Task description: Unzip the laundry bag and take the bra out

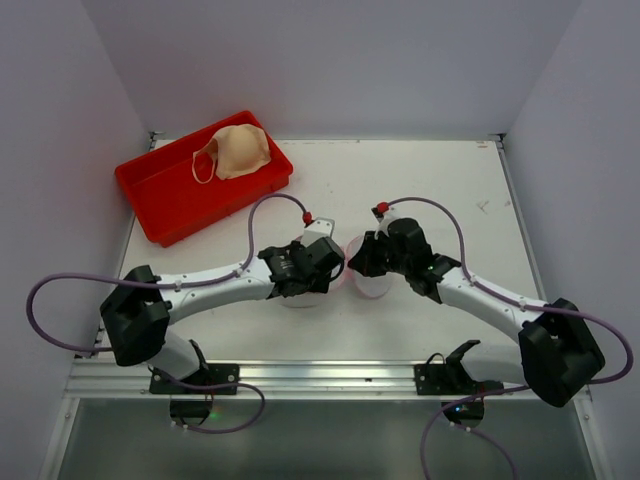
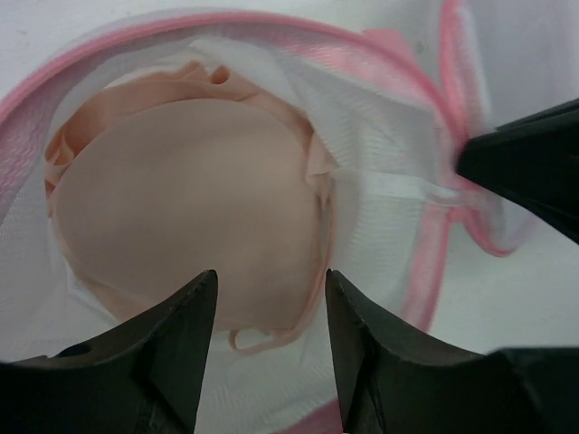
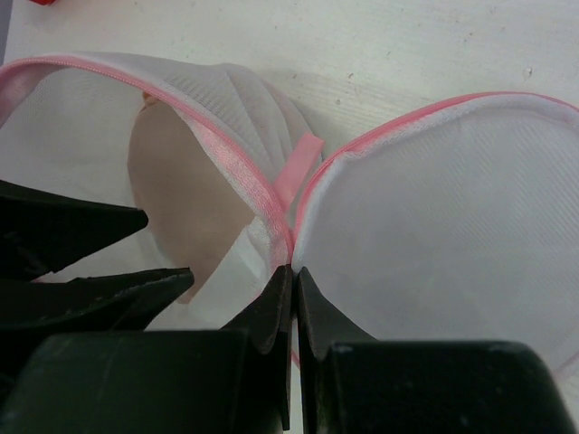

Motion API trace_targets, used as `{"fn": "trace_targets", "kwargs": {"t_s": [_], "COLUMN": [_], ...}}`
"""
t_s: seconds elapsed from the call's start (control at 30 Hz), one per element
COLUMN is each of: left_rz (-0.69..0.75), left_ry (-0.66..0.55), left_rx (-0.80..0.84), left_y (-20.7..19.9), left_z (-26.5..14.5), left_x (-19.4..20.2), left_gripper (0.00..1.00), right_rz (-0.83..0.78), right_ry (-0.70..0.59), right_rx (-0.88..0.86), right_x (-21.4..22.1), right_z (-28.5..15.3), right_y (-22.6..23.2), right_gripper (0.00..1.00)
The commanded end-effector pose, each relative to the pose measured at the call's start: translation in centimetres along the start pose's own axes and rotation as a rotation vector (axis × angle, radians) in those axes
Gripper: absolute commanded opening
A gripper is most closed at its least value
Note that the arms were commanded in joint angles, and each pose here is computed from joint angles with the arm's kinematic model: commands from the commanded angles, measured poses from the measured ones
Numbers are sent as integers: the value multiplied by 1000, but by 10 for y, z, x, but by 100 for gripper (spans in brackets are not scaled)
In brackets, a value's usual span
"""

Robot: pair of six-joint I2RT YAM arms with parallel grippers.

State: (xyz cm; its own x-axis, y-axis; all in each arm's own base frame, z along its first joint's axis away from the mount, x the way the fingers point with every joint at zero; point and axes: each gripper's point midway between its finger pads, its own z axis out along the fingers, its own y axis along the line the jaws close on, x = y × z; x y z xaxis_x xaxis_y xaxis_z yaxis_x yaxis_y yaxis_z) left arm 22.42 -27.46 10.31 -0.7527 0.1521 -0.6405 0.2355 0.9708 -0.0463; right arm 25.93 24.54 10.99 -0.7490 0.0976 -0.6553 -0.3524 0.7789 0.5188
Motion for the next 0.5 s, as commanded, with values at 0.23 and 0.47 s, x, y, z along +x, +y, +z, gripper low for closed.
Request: {"fn": "trace_targets", "kwargs": {"t_s": [0.23, 0.47], "left_rz": [-6, -17], "left_ry": [42, 108], "left_rx": [-132, -147], "left_y": [16, 30], "left_z": [47, 77], "left_x": [28, 54], "left_gripper": [76, 75], "right_rz": [-25, -22], "right_ry": [-52, -32], "right_rx": [-39, -57], "right_x": [-9, -5], "right_z": [-2, -1], "right_y": [10, 14], "right_gripper": [0, 0]}}
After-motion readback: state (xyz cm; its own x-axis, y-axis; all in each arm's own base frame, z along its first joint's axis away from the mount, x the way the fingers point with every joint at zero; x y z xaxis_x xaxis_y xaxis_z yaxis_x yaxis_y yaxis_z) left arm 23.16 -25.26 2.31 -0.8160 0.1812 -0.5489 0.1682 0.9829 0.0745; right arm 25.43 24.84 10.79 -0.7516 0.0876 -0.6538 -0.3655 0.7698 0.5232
